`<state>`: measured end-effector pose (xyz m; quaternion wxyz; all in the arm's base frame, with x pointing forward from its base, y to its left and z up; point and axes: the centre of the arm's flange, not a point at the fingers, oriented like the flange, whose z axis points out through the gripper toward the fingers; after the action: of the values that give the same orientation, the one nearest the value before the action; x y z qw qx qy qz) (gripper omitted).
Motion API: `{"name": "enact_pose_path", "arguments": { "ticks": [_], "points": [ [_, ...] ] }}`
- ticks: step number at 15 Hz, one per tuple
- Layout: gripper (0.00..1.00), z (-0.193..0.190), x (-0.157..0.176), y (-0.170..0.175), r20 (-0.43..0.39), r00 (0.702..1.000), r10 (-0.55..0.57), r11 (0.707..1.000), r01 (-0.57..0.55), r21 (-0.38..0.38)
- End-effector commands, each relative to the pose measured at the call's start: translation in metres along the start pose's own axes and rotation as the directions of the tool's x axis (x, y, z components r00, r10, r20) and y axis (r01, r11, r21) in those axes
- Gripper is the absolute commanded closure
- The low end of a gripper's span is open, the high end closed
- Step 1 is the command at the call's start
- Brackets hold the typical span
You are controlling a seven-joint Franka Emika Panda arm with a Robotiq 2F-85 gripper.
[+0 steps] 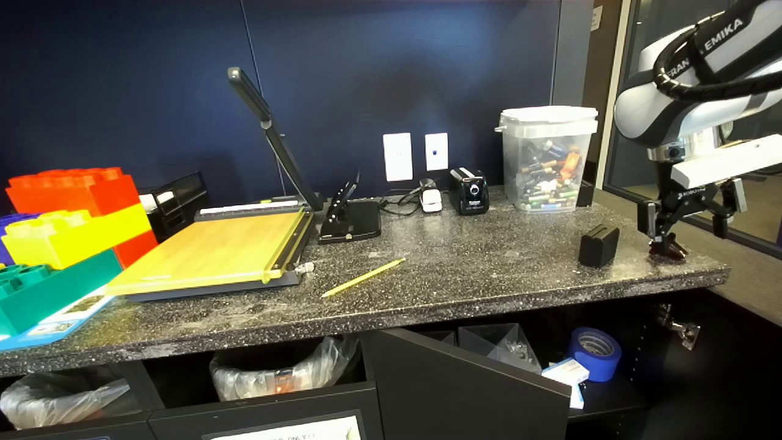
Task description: Move the red stapler to the left.
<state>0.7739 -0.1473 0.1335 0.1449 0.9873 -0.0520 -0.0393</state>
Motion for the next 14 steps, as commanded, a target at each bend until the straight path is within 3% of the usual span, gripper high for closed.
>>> {"name": "enact_pose_path", "arguments": {
  "ticks": [1, 2, 4, 12, 13, 14],
  "points": [
    [0.02, 0.003, 0.077, -0.007, -0.004, 1.0, 0.001, 1.0, -0.001, 0.005],
    [0.23, 0.006, 0.079, -0.01, 0.001, 1.0, 0.003, 1.0, -0.003, 0.004],
    [0.31, 0.013, 0.08, -0.016, 0.008, 1.0, 0.002, 1.0, -0.002, -0.001],
    [0.92, 0.029, 0.083, -0.03, -0.05, 0.996, 0.067, 0.997, -0.069, -0.041],
    [0.97, 0.028, 0.084, -0.028, -0.057, 0.995, 0.077, 0.996, -0.08, -0.05],
    [0.94, 0.027, 0.085, -0.027, -0.065, 0.994, 0.088, 0.994, -0.092, -0.056]
  ]
}}
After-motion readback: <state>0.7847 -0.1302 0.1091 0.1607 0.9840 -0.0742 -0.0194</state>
